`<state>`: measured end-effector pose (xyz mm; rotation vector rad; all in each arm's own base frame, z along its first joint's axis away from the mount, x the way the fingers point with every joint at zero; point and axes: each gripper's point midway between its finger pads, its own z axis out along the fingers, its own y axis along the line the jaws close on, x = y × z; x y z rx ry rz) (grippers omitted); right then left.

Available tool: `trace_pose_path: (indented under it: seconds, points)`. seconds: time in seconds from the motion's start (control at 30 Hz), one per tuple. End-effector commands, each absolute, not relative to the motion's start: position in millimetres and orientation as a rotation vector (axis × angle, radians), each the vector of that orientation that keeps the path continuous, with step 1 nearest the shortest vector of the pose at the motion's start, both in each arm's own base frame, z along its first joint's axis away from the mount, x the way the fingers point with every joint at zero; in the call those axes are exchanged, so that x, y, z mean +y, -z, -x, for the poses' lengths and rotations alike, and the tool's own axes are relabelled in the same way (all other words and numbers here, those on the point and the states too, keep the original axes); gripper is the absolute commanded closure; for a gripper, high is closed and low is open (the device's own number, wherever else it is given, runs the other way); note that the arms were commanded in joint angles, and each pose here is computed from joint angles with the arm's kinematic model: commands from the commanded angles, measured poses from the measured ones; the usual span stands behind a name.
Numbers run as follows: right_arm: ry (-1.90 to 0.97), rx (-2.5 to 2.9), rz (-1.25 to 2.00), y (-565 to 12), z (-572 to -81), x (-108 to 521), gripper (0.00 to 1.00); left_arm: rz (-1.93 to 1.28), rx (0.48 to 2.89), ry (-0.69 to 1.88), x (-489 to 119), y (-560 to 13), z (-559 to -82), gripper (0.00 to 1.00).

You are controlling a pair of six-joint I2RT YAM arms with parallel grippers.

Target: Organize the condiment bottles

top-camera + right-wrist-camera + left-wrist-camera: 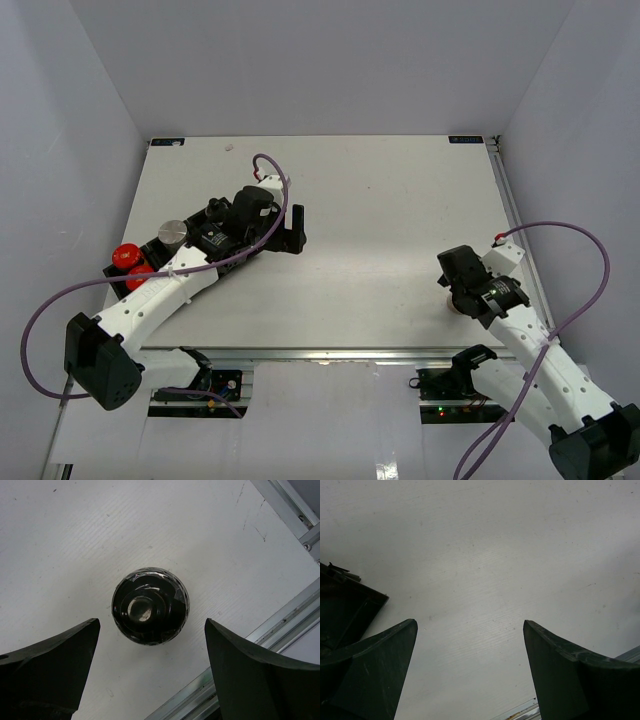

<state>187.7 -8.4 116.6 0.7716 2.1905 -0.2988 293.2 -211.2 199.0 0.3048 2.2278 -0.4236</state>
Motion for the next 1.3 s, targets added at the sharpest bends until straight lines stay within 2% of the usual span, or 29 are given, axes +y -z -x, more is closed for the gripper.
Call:
trace_pose_path:
  seconds: [0.0, 0.13, 0.33, 0.5, 0.63, 0.7, 0.9, 1.03, 1.27]
  points:
    - [0.296, 2.116, -0.808, -118.3, -203.0, -12.2, 0.07, -0.303, 2.203, 0.444, -210.7, -207.2, -289.0, 0.02]
    - [0.292, 2.109, -0.805, -113.1, -207.5, -13.4, 0.04, -0.312, 2.207, 0.451, -212.7, -204.0, -289.0, 0.02]
    - [0.286, 2.108, -0.759, -109.8, -217.7, -12.4, 0.13, -0.313, 2.198, 0.456, -213.3, -204.9, -289.5, 0.02]
    - [0.255, 2.139, -0.687, -109.6, -227.3, -3.1, 0.38, -0.308, 2.186, 0.463, -213.1, -210.8, -289.2, 0.02]
    - [0.189, 2.167, -0.573, -115.0, -243.2, 13.0, 0.78, -0.293, 2.160, 0.460, -210.2, -220.4, -289.3, 0.02]
    - [0.137, 2.181, -0.488, -122.7, -256.2, 26.0, 0.90, -0.286, 2.147, 0.462, -208.9, -225.9, -289.0, 0.02]
    - [-0.205, 2.154, -0.164, -155.2, -290.9, 99.8, 0.92, -0.271, 2.127, 0.428, -203.4, -248.8, -292.9, 0.02]
    - [-0.232, 2.132, 0.034, -175.9, -305.2, 148.0, 0.92, -0.212, 2.104, 0.409, -188.2, -277.5, -302.6, 0.02]
    - [-0.304, 2.106, 0.358, -190.0, -313.8, 270.6, 0.92, -0.096, 2.074, 0.429, -147.3, -319.0, -309.2, 0.02]
